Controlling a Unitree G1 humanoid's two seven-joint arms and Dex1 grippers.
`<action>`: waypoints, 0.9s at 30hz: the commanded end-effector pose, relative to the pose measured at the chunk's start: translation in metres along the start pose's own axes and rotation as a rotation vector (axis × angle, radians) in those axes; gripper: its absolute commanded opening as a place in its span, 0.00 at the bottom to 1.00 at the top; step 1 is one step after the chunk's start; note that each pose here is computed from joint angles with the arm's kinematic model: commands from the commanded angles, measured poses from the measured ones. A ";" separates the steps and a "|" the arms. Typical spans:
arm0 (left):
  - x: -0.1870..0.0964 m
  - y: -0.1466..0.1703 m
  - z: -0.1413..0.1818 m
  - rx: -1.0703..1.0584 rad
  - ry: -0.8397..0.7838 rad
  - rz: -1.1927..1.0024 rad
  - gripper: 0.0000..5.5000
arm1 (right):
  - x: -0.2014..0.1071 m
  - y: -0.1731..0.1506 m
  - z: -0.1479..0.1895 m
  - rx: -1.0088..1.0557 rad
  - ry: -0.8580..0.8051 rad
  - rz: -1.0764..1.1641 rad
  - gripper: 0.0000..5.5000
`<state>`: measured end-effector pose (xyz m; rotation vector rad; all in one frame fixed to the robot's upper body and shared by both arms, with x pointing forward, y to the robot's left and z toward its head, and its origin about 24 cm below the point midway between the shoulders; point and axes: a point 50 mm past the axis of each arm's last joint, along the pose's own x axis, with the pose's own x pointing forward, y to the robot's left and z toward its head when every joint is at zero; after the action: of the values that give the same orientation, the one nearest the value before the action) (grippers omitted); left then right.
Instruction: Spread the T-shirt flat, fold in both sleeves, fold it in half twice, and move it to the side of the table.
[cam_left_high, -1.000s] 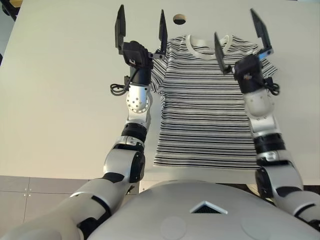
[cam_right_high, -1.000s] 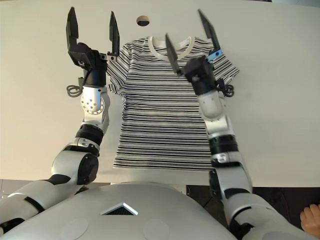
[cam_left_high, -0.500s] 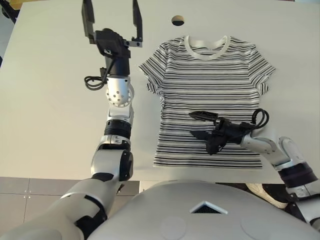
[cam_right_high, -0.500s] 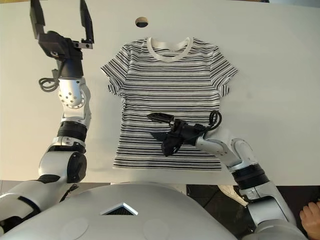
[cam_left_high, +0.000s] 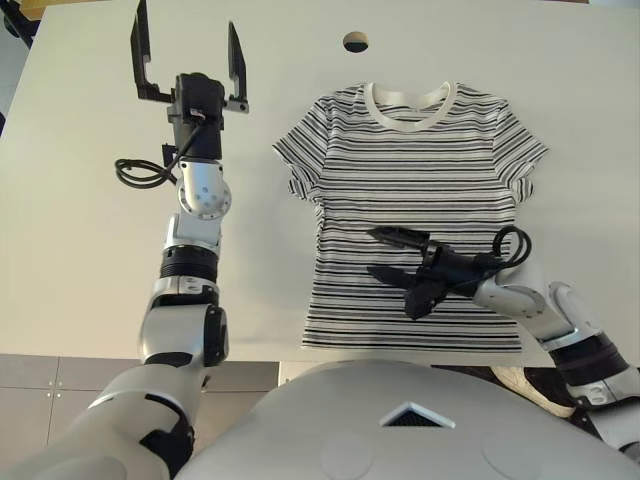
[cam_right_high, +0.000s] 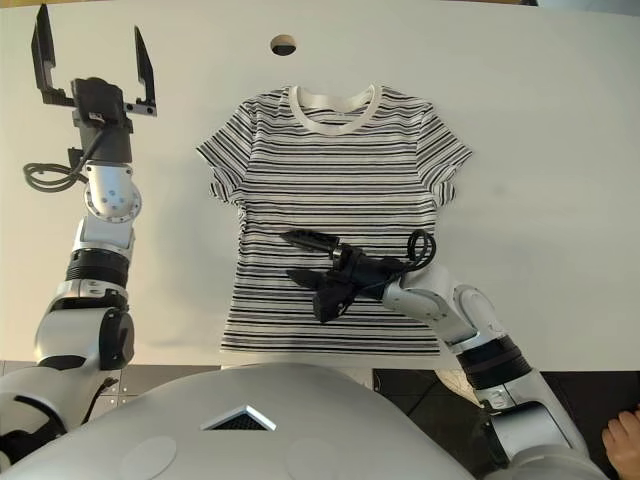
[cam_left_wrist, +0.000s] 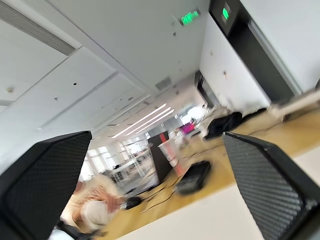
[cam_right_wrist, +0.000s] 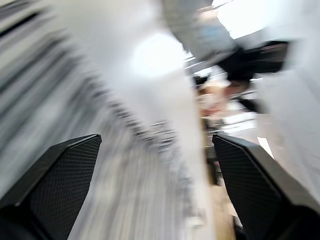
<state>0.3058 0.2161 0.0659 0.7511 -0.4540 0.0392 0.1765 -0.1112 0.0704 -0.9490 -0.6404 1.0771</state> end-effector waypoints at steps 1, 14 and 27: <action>-0.010 0.003 -0.023 0.343 0.060 -0.261 0.88 | -0.003 -0.052 -0.002 0.038 -0.001 -0.354 0.75; -0.040 -0.042 -0.038 0.704 -0.058 -1.093 0.88 | -0.022 -0.070 -0.010 0.045 0.083 -0.456 0.75; -0.036 -0.064 -0.021 0.725 -0.207 -1.200 0.88 | -0.026 -0.064 -0.011 0.072 0.116 -0.480 0.75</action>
<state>0.3146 0.1899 0.0270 1.6442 -0.2036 -0.8811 0.2027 -0.1476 0.1222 -0.7309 -0.6948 0.6236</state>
